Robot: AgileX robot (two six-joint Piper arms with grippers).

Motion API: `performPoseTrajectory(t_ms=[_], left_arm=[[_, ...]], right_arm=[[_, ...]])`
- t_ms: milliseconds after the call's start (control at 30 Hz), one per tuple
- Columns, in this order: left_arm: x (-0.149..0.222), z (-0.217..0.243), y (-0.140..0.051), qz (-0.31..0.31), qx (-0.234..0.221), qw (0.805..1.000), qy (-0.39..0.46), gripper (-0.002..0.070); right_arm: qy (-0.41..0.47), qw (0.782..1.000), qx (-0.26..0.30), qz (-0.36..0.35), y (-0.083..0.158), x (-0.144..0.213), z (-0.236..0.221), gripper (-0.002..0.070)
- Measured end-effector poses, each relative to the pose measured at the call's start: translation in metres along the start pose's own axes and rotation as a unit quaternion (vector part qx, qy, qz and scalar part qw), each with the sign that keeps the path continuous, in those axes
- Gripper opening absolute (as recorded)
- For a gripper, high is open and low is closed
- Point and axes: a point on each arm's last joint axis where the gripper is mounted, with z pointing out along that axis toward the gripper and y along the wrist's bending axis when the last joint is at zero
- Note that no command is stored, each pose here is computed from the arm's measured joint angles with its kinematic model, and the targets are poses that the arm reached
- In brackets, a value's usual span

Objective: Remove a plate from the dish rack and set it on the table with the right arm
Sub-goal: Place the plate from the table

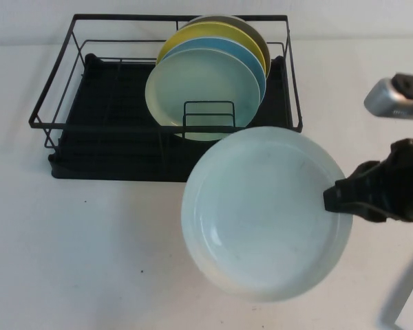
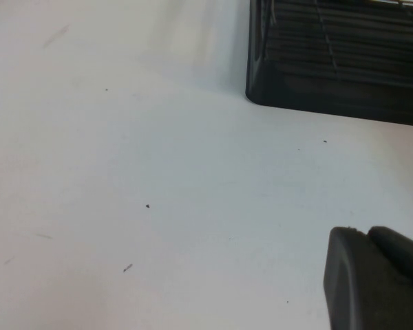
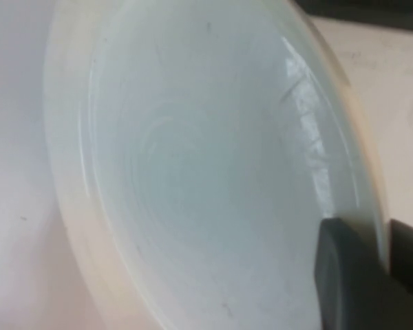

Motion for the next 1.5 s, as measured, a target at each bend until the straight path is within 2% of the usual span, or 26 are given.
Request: performPoseTrajectory(t_ms=[133, 333, 533, 667, 933, 1500], left_arm=[[0.000, 0.000, 0.000, 0.000, 0.000, 1.000, 0.000, -0.0004], [0.000, 0.000, 0.000, 0.000, 0.000, 1.000, 0.000, -0.0004], [0.000, 0.000, 0.000, 0.000, 0.000, 1.000, 0.000, -0.0004], [0.000, 0.000, 0.000, 0.000, 0.000, 1.000, 0.000, -0.0004], [0.000, 0.000, 0.000, 0.000, 0.000, 1.000, 0.000, -0.0004], [0.000, 0.000, 0.000, 0.000, 0.000, 1.000, 0.000, -0.0004]], right_arm=[[0.009, 0.999, -0.011, 0.050, -0.007, 0.012, 0.020, 0.0041], [-0.004, 0.995, -0.021, 0.100, -0.013, 0.003, 0.048, 0.0041], [0.014, 0.990, -0.019, 0.141, -0.021, 0.003, 0.095, 0.0041], [0.038, 0.990, -0.027, 0.136, -0.021, 0.008, 0.124, 0.0041], [0.039, 0.990, -0.028, 0.131, -0.022, -0.007, 0.160, 0.0041], [0.042, 0.984, -0.012, 0.174, -0.034, -0.006, 0.191, 0.0041]])
